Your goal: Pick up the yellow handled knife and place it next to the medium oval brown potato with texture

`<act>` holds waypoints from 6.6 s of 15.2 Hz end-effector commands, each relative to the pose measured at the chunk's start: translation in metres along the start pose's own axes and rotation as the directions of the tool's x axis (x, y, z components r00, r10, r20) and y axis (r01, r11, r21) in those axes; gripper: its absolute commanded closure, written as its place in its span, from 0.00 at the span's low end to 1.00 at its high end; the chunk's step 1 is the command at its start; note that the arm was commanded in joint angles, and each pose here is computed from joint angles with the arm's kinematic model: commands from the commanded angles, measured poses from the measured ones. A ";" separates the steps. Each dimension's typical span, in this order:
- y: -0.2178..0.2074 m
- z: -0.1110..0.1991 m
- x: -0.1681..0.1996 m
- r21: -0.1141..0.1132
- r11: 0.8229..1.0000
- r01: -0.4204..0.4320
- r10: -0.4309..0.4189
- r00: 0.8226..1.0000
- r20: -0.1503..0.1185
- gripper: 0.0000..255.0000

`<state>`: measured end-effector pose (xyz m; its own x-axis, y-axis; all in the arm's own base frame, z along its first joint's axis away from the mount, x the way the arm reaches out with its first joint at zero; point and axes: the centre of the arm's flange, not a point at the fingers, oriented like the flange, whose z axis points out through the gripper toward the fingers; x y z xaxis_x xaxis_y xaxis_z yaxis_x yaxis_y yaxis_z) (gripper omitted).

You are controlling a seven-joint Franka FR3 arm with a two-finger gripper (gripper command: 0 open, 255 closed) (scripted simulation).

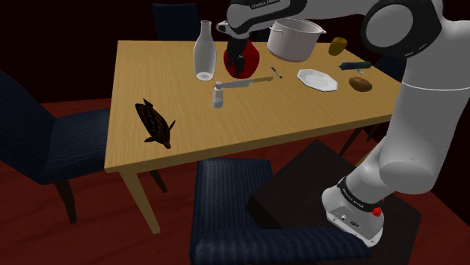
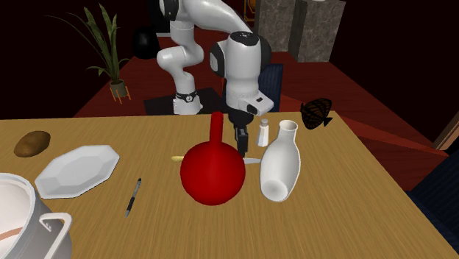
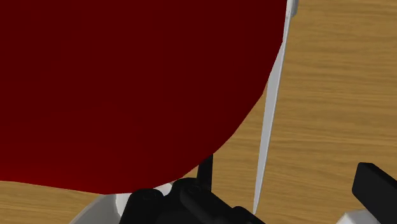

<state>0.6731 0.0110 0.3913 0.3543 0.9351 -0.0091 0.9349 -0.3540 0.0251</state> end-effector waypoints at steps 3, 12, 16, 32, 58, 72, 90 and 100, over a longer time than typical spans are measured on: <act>0.005 0.053 -0.018 0.050 0.998 -0.023 0.021 0.999 0.035 0.00; 0.004 0.056 -0.018 0.050 0.998 -0.023 0.021 0.999 0.035 0.00; -0.007 0.084 -0.011 0.049 0.999 -0.022 0.020 0.999 0.037 1.00; 0.006 0.003 -0.019 0.050 0.998 -0.023 0.021 0.999 0.035 1.00; -0.044 -0.082 -0.141 0.050 0.998 -0.023 0.021 0.999 0.035 1.00; -0.115 -0.082 -0.311 0.050 0.998 -0.023 0.021 0.999 0.035 1.00; -0.208 -0.083 -0.530 0.050 0.998 -0.023 0.021 0.999 0.035 1.00; -0.233 -0.057 -0.588 0.050 0.998 -0.023 0.021 0.999 0.035 1.00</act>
<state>0.2455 -0.4557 0.4518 0.3747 0.9261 -0.0437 0.9263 -0.3760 -0.0254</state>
